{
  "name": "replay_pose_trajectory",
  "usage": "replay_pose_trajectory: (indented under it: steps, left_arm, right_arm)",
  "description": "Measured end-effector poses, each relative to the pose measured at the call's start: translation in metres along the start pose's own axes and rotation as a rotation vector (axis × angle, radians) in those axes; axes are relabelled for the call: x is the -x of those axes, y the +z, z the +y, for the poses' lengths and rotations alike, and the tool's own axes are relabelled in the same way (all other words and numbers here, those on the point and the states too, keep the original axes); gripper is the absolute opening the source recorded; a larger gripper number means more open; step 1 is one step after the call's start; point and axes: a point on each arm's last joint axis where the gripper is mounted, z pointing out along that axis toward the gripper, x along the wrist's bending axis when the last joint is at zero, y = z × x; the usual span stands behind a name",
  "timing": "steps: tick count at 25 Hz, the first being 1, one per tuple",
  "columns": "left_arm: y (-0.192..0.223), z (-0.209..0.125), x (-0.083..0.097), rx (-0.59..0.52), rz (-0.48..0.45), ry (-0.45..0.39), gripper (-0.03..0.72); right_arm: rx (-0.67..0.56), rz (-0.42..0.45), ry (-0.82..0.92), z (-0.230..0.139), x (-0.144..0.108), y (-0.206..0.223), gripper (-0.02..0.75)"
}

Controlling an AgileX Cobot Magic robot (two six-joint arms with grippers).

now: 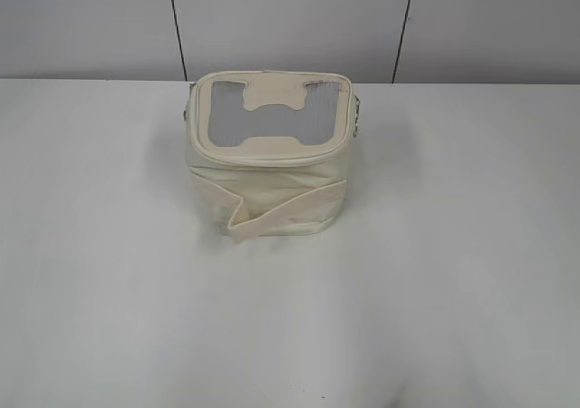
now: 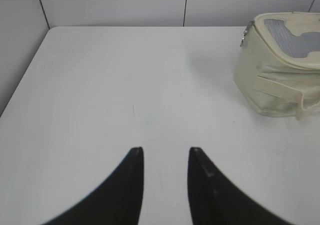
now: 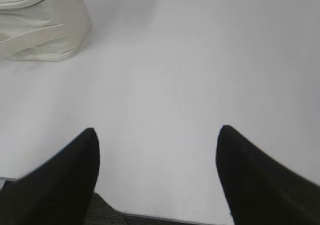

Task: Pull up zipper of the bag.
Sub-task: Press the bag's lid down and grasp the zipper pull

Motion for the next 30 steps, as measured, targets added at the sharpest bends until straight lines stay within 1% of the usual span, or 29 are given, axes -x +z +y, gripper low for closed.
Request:
replay_pose_trajectory:
  steps: [5, 8, 11, 14, 17, 18, 20, 21, 22, 24, 25, 27, 28, 30]
  left_arm:
    - [0.000, 0.000, 0.000, 0.000, 0.000, 0.000, 0.242]
    - [0.000, 0.000, 0.000, 0.000, 0.000, 0.000, 0.242]
    - [0.000, 0.000, 0.000, 0.000, 0.000, 0.000, 0.242]
    - [0.000, 0.000, 0.000, 0.000, 0.000, 0.000, 0.242]
    - [0.000, 0.000, 0.000, 0.000, 0.000, 0.000, 0.242]
    - [0.000, 0.000, 0.000, 0.000, 0.000, 0.000, 0.242]
    - [0.000, 0.000, 0.000, 0.000, -0.002, 0.000, 0.242]
    - [0.000, 0.000, 0.000, 0.000, -0.002, 0.000, 0.242]
    - [0.000, 0.000, 0.000, 0.000, -0.002, 0.000, 0.242]
    - [0.000, 0.000, 0.000, 0.000, -0.003, 0.000, 0.242]
    - [0.000, 0.000, 0.000, 0.000, -0.003, 0.000, 0.242]
    - [0.000, 0.000, 0.000, 0.000, -0.003, 0.000, 0.242]
    - [0.000, 0.000, 0.000, 0.000, -0.003, 0.000, 0.241]
    - [0.000, 0.000, 0.000, 0.000, -0.003, 0.000, 0.241]
  right_arm:
    - [0.013, 0.060, 0.034, 0.002, -0.005, 0.000, 0.554]
    - [-0.019, 0.148, 0.017, 0.012, -0.012, 0.009, 0.527]
    - [-0.055, 0.258, 0.009, 0.034, -0.019, 0.032, 0.516]
    - [-0.074, 0.327, -0.041, 0.063, -0.020, 0.067, 0.515]
    - [-0.122, 0.397, -0.089, 0.092, -0.019, 0.116, 0.515]
    - [-0.166, 0.427, -0.072, 0.099, -0.017, 0.142, 0.515]
    - [-0.188, 0.488, -0.095, 0.120, -0.018, 0.185, 0.515]
    - [-0.179, 0.513, -0.104, 0.134, -0.019, 0.204, 0.515]
    - [-0.203, 0.543, -0.119, 0.141, -0.021, 0.230, 0.515]
    - [-0.213, 0.615, -0.170, 0.163, -0.031, 0.277, 0.515]
    - [-0.246, 0.665, -0.181, 0.166, -0.037, 0.304, 0.515]
    - [-0.273, 0.772, -0.213, 0.178, -0.051, 0.353, 0.515]
    - [-0.270, 0.823, -0.227, 0.187, -0.057, 0.371, 0.514]
    - [-0.309, 0.906, -0.224, 0.189, -0.070, 0.410, 0.510]
